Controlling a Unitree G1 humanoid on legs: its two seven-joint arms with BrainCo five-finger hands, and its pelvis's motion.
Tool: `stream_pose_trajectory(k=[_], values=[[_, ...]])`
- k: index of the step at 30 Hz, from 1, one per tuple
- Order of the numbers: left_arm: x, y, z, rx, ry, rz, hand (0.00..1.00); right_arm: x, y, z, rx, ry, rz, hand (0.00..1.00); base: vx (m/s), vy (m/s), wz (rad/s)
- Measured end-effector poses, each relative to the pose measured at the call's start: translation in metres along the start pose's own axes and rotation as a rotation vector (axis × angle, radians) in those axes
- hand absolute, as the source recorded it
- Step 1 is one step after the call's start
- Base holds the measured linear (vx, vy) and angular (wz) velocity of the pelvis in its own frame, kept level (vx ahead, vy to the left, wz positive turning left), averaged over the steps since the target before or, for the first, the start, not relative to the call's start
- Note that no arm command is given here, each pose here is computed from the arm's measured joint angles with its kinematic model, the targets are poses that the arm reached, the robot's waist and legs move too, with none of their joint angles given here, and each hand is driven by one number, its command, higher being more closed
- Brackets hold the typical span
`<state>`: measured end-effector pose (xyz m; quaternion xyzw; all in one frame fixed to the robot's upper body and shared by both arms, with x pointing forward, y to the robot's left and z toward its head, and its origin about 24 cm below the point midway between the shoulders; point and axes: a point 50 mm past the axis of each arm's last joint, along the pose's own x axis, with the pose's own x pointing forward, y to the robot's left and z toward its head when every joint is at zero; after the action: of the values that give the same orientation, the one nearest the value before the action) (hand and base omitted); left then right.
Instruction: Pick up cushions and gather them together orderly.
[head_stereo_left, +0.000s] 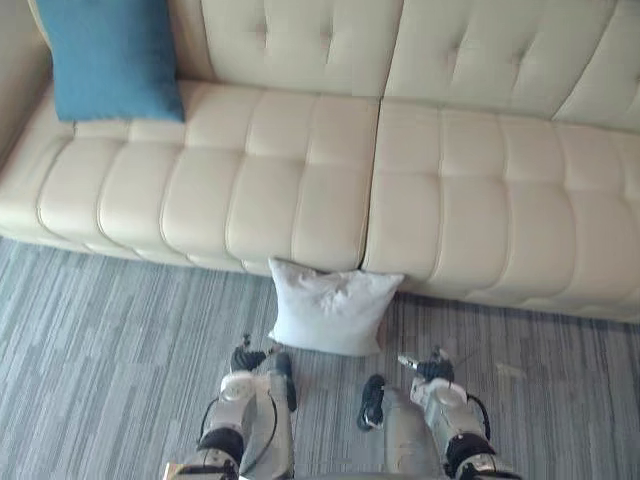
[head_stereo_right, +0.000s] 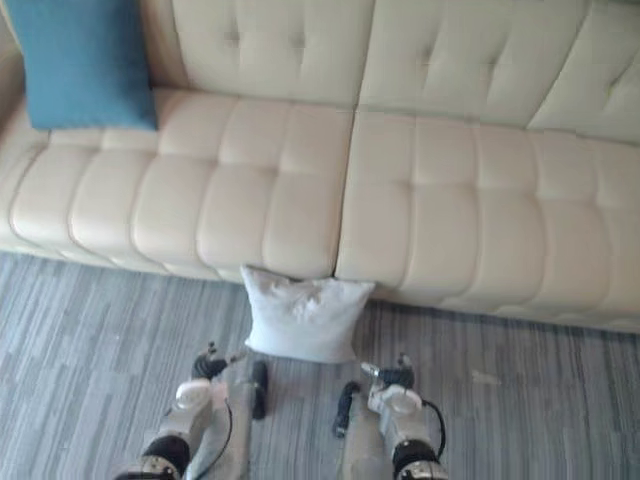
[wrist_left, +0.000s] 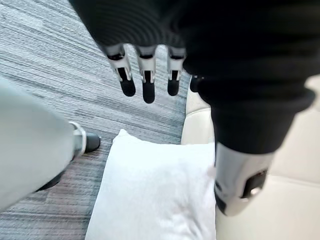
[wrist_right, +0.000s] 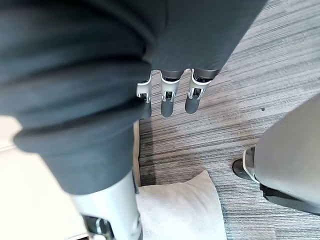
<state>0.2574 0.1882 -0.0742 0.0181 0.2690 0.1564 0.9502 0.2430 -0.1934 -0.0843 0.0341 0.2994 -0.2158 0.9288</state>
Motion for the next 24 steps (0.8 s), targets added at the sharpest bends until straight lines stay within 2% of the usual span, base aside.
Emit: stream_pose_trajectory(k=[4,9,14,24], values=[[0.014,0.006,0.049,-0.061,-0.126,0.036,0.0,0.008,0.015,0.041,0.039,-0.097,0.012,0.0,-0.1,-0.028,-0.01],[0.023,0.012,0.143,-0.15,-0.361,0.069,0.0,0.009,0.038,0.136,0.117,-0.345,0.034,0.0,0.0,0.001,0.01],[0.013,0.009,0.228,-0.196,-0.568,0.062,0.0,-0.007,0.042,0.227,0.2,-0.574,0.017,0.0,-0.03,0.022,0.1],[-0.019,-0.015,0.306,-0.173,-0.788,0.003,0.0,-0.037,0.056,0.301,0.341,-0.717,0.055,0.0,-0.06,-0.006,0.07]])
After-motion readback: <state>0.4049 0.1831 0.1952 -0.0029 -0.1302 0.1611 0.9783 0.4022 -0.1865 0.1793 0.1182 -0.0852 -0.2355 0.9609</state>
